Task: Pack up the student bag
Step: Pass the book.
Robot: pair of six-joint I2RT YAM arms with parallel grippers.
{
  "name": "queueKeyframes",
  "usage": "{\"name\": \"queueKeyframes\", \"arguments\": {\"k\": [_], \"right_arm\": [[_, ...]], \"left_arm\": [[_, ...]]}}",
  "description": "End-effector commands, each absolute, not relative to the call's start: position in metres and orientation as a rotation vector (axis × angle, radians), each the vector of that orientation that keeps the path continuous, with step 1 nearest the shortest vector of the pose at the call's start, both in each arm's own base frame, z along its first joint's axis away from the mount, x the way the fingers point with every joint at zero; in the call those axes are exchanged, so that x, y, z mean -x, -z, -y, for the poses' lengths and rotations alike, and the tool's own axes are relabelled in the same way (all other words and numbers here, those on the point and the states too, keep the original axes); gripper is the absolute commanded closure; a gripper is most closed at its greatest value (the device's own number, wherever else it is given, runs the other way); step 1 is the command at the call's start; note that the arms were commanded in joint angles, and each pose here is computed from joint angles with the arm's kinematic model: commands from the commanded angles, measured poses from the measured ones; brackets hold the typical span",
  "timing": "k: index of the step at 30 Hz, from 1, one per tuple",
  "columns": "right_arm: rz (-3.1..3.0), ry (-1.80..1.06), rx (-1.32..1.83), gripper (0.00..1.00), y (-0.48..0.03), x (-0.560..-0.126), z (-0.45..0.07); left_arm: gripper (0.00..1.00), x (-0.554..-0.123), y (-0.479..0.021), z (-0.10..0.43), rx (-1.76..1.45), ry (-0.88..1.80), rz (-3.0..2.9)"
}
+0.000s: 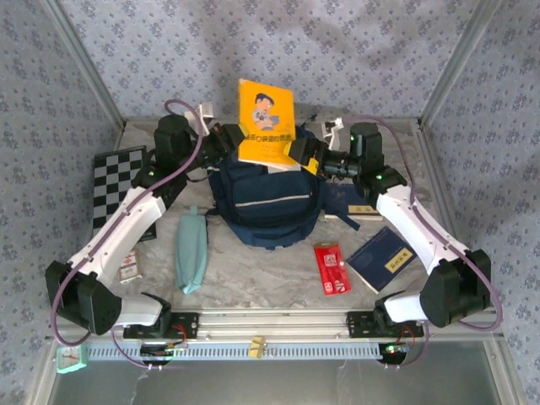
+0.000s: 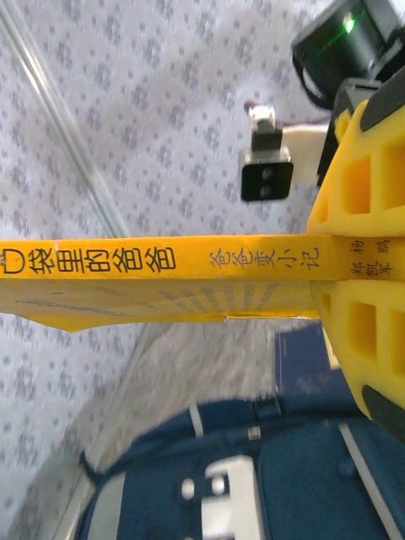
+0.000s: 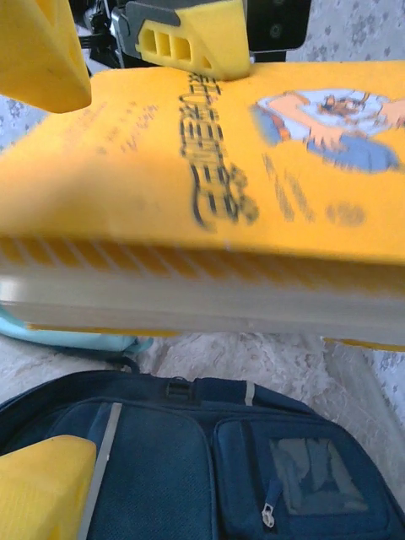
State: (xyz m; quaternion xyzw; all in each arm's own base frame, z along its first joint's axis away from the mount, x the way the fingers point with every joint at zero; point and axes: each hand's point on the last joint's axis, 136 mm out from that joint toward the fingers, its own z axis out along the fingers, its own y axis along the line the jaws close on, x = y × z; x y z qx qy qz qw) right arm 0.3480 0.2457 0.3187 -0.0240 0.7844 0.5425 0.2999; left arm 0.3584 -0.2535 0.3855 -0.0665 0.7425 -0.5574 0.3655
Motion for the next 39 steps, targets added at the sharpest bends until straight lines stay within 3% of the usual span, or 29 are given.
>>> {"name": "queueKeyframes", "arguments": {"k": [1, 9, 14, 21, 29, 39], "right_arm": [[-2.036, -1.501, 0.063, 0.00, -0.332, -0.348, -0.240], [-1.844, -1.680, 0.101, 0.00, -0.372, -0.352, -0.241], [-1.786, -1.713, 0.096, 0.00, -0.391, -0.342, -0.234], [-1.776, -1.684, 0.077, 0.09, -0.396, -0.333, -0.222], [-1.873, -1.598, 0.029, 0.38, -0.370, -0.343, -0.218], [-1.985, -1.489, -0.036, 0.93, -0.344, -0.353, -0.211]], "left_arm": [[1.00, -0.346, -0.454, 0.267, 0.067, 1.595, -1.672], [1.00, -0.344, -0.456, 0.302, 0.026, 1.707, -1.661], [1.00, -0.362, -0.425, 0.305, 0.061, 1.620, -1.749], [1.00, -0.372, -0.396, 0.300, 0.046, 1.518, -1.829], [1.00, -0.367, -0.388, 0.298, 0.006, 1.465, -1.859], [1.00, -0.360, -0.379, 0.303, -0.025, 1.440, -1.893]]}}
